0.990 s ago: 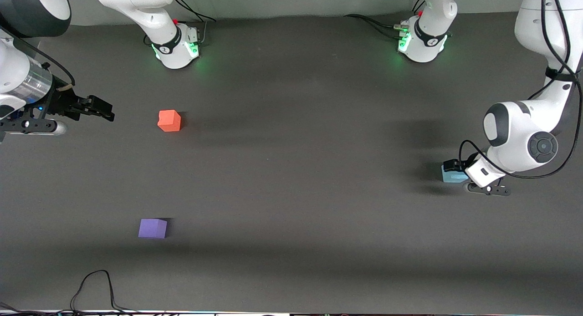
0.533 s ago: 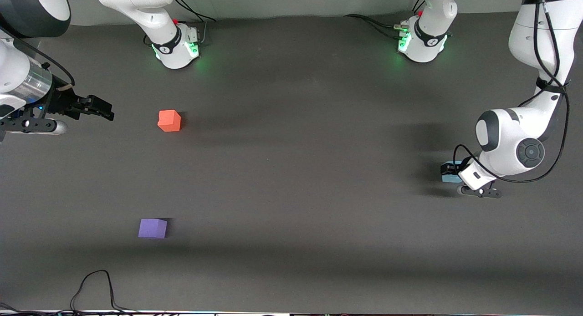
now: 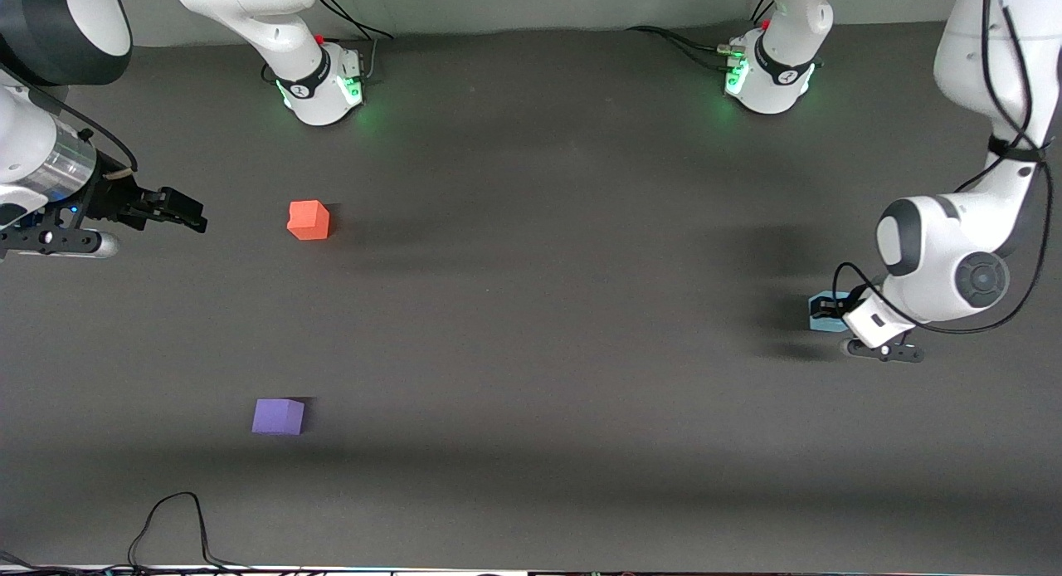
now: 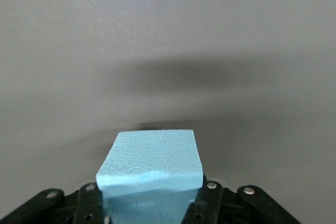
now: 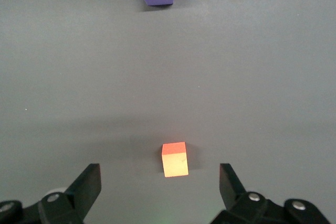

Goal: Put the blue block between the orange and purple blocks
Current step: 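Close the left gripper on the blue cube and lift it, then carry the blue cube with the left gripper toward the table middle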

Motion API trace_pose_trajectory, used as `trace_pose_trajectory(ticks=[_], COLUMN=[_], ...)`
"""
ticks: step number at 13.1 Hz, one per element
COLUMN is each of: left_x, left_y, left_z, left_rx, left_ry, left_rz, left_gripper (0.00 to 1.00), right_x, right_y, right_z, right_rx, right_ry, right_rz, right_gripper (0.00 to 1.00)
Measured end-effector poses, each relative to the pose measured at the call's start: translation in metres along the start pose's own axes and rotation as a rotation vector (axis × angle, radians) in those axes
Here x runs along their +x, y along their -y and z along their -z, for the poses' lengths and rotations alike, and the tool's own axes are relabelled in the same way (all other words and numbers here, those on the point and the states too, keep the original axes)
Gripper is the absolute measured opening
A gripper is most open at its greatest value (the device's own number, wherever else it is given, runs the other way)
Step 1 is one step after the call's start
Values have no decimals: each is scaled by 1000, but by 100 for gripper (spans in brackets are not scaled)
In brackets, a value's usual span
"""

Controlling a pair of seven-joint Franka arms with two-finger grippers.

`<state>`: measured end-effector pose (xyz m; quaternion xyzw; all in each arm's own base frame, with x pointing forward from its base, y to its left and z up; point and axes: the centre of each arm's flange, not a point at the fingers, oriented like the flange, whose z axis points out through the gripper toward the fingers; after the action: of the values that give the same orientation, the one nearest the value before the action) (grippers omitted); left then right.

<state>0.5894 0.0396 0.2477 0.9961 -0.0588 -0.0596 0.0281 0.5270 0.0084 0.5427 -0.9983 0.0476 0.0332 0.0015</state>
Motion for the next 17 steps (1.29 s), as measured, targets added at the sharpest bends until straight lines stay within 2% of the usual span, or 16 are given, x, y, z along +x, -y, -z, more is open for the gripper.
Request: trace_pose_trajectory(ticks=[2,5,8,11,14,17], left_x=[-13,-56,-87,-87,-77,-88], left_y=[-2,-13,-28,-56,-167,-295], left_z=[77,178,241,278,291,308], left_rx=[12,27,34,35,42,10], left_ry=[-20,-31,-27,-46,-84,-129], left_rz=[4,23,59,83,155,155], left_gripper=[56,56,56,56,56,56], right_x=[1,1,-1,-12,-20,-22], right_y=[0,0,0,-1,-1,-1], right_z=[-1,0,2,3,-1,-1], right_rx=[1,1,1,-1,-2,-3], right_ry=[-6,-8,-8,0,8,9], right_rz=[0,1,1,1,1,2], right_gripper=[100,100,100,100,100,100])
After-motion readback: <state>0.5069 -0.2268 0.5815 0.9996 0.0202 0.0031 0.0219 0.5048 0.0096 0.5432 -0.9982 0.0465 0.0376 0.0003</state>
